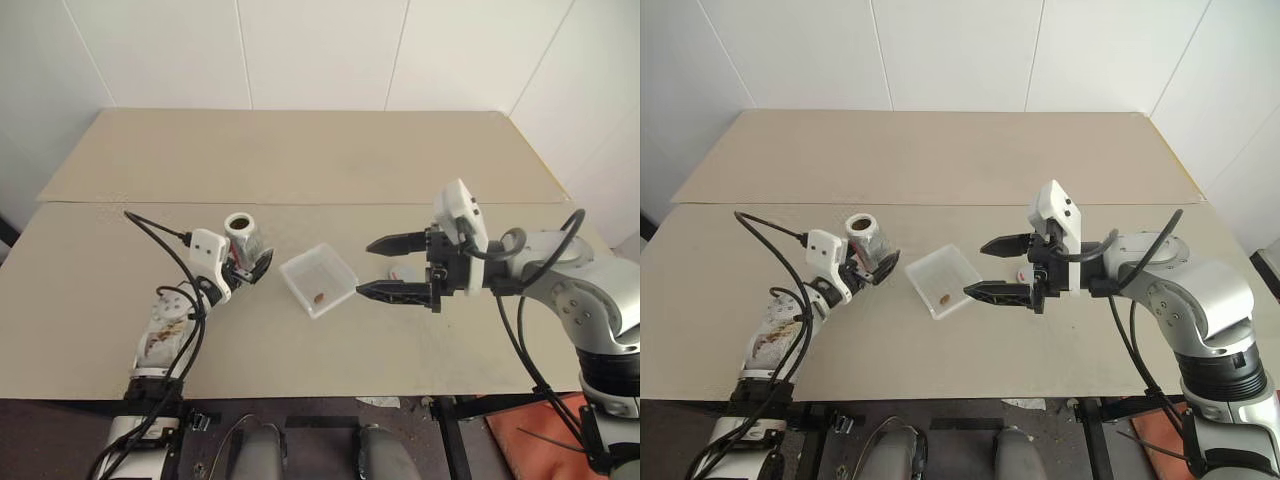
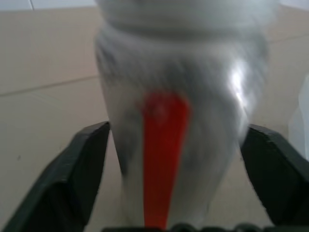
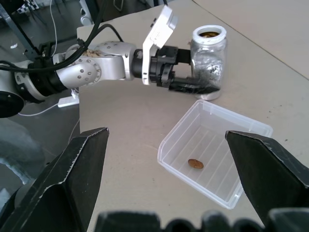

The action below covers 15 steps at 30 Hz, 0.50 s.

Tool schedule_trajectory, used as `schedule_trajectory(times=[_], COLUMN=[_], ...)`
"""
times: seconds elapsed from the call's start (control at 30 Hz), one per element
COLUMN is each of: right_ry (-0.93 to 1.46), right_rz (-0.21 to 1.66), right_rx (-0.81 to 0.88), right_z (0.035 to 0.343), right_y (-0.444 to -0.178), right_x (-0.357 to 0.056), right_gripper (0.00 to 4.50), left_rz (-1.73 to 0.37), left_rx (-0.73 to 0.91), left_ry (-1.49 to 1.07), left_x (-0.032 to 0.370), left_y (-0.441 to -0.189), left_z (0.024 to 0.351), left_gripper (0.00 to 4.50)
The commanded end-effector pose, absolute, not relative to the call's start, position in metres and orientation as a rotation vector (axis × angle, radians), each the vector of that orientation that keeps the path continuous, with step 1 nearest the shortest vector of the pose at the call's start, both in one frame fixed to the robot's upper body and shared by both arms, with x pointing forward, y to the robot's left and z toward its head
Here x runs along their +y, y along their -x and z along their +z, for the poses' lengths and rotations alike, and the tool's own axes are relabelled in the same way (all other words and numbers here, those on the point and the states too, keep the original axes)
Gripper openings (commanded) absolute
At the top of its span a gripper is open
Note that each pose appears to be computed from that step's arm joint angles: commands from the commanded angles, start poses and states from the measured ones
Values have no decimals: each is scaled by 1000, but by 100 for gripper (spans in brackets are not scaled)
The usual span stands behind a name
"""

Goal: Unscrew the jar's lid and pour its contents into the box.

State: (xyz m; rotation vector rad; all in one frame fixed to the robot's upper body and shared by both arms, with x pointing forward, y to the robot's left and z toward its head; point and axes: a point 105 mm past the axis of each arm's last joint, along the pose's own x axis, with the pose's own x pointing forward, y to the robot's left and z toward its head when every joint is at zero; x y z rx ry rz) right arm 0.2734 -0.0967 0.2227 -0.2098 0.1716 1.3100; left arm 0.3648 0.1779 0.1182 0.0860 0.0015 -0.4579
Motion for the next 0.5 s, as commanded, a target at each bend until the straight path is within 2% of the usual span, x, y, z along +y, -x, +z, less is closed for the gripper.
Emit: schedule_trajectory(times=[0.03,0.23,0.5], right_ry=[247,260,301], right_rz=[1305,1286,1239], right_rx=[112,125,129], right_z=[232,226,225], right_y=[-271,-271,-273], right_x=[-97,-102,-121], right_gripper=[450,450,450], left_rz=[-519,-614,-1019], left_rx=[-27,62,56], left_ry=[-108,-177,-221], left_x=[186,216,254], left_y=[-344,-289,-198], left_z=[142,158,224], left_gripper=[445,445,445])
